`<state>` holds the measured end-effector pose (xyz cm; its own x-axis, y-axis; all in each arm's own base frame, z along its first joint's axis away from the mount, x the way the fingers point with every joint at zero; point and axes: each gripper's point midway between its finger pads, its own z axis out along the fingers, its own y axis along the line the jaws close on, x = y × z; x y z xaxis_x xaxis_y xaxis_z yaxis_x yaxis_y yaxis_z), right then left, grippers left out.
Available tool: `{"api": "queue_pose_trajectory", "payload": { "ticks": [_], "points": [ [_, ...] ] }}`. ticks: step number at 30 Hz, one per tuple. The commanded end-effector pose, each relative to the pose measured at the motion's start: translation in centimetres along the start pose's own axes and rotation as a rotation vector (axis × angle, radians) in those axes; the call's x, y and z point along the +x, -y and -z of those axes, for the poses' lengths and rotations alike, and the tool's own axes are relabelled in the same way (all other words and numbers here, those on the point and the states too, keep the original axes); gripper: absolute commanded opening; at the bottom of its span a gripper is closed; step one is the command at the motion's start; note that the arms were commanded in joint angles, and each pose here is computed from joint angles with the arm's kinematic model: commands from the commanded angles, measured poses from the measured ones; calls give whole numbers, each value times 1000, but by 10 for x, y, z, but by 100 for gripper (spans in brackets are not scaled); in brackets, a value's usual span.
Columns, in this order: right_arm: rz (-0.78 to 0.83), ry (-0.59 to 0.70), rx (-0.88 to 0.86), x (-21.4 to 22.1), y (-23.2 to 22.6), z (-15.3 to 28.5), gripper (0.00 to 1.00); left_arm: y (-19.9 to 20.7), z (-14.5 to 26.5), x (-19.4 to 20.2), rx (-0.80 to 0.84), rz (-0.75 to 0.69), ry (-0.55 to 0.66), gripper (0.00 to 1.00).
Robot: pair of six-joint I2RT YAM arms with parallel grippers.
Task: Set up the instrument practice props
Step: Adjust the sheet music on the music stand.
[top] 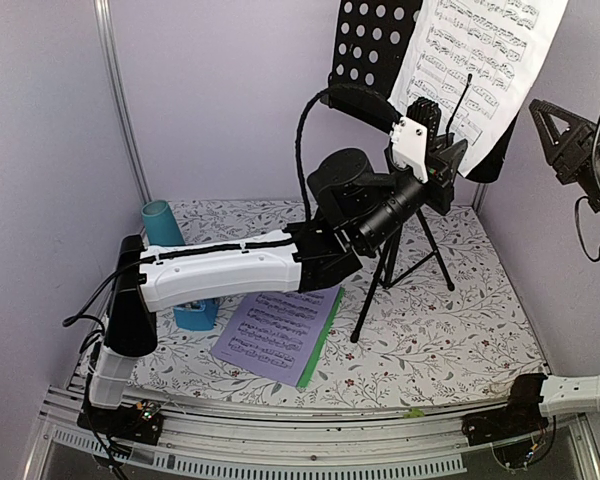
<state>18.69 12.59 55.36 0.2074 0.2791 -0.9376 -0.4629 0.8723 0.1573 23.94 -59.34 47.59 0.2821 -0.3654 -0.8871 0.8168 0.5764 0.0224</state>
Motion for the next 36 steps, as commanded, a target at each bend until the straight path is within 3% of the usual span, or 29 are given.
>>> {"api": "queue_pose_trajectory", "payload": {
  "ticks": [1,9,18,26,36],
  "points": [
    [-42,47,23,-13,5,2,30,-3,2,-13,2,3,21,22],
    [-20,25,13,-9,-4,-12,29,-2,1,-18,7,8,37,22],
    [-14,37,25,-17,-5,-18,20,0,2,-22,20,9,45,22],
    [-9,28,39,-21,-3,-19,0,0,2,-23,21,5,46,22],
    [-13,8,52,-25,1,-15,2,-2,6,-25,15,4,51,24]
  ]
}}
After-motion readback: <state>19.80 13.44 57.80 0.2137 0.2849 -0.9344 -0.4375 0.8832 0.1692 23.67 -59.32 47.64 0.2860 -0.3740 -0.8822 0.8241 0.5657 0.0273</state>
